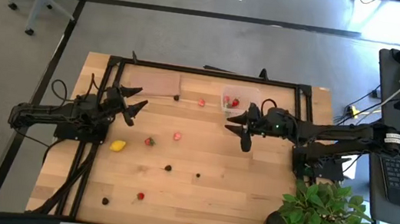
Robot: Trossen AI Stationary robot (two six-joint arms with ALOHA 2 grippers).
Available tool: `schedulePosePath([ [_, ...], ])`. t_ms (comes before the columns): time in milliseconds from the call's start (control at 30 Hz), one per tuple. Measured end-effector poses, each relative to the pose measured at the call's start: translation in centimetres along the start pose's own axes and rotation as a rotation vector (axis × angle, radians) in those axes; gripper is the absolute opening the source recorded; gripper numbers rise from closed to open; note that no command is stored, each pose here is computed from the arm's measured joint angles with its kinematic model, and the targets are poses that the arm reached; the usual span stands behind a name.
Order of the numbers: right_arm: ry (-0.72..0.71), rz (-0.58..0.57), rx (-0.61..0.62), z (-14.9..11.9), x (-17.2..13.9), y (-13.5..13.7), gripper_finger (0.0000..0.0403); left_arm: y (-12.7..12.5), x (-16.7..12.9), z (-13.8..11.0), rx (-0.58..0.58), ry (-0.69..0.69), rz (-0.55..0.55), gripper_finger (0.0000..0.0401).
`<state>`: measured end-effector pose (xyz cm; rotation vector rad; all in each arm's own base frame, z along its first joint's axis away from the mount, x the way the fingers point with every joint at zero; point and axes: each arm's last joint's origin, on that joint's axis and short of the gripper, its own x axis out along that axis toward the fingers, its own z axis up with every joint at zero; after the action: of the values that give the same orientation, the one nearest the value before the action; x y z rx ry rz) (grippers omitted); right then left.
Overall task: Pick and placing Produce into tupperware
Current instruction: Put the peach into the transparent bin
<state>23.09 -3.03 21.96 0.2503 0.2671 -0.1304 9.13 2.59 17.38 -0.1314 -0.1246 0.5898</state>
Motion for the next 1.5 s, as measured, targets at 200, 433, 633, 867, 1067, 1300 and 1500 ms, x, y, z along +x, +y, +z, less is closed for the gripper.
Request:
schedulePosePath([
  [200, -0.002, -0.010, -0.002, -0.04, -0.02, -0.04, 0.0152, 0.00, 0.00, 0.00, -0.009, 0.000, 0.000, 0.0291],
  [433, -0.002, -0.014, -0.002, -0.04, -0.02, -0.05, 0.0152, -0.04, -0.01, 0.33, -0.020, -0.032, -0.003, 0.0291],
  [633, -0.002, -0.015, -0.002, -0.04, -0.02, -0.05, 0.0152, -0.06, -0.02, 0.61, -0.029, -0.059, -0.007, 0.0291],
  [867, -0.002, -0.015, -0.002, -0.04, -0.02, -0.05, 0.0152, -0.07, -0.02, 0.66, -0.031, -0.063, -0.007, 0.0291],
  [1067, -0.002, -0.015, -0.002, -0.03, -0.02, -0.05, 0.0152, -0.07, -0.02, 0.65, -0.031, -0.062, -0.008, 0.0291],
  [1300, -0.002, -0.016, -0.005, -0.03, -0.02, -0.05, 0.0152, -0.07, -0.02, 0.65, -0.032, -0.062, -0.008, 0.0291],
  [1500, -0.001, -0.016, -0.019, -0.04, -0.02, -0.05, 0.0152, -0.13, -0.02, 0.64, -0.033, -0.060, -0.028, 0.0291],
])
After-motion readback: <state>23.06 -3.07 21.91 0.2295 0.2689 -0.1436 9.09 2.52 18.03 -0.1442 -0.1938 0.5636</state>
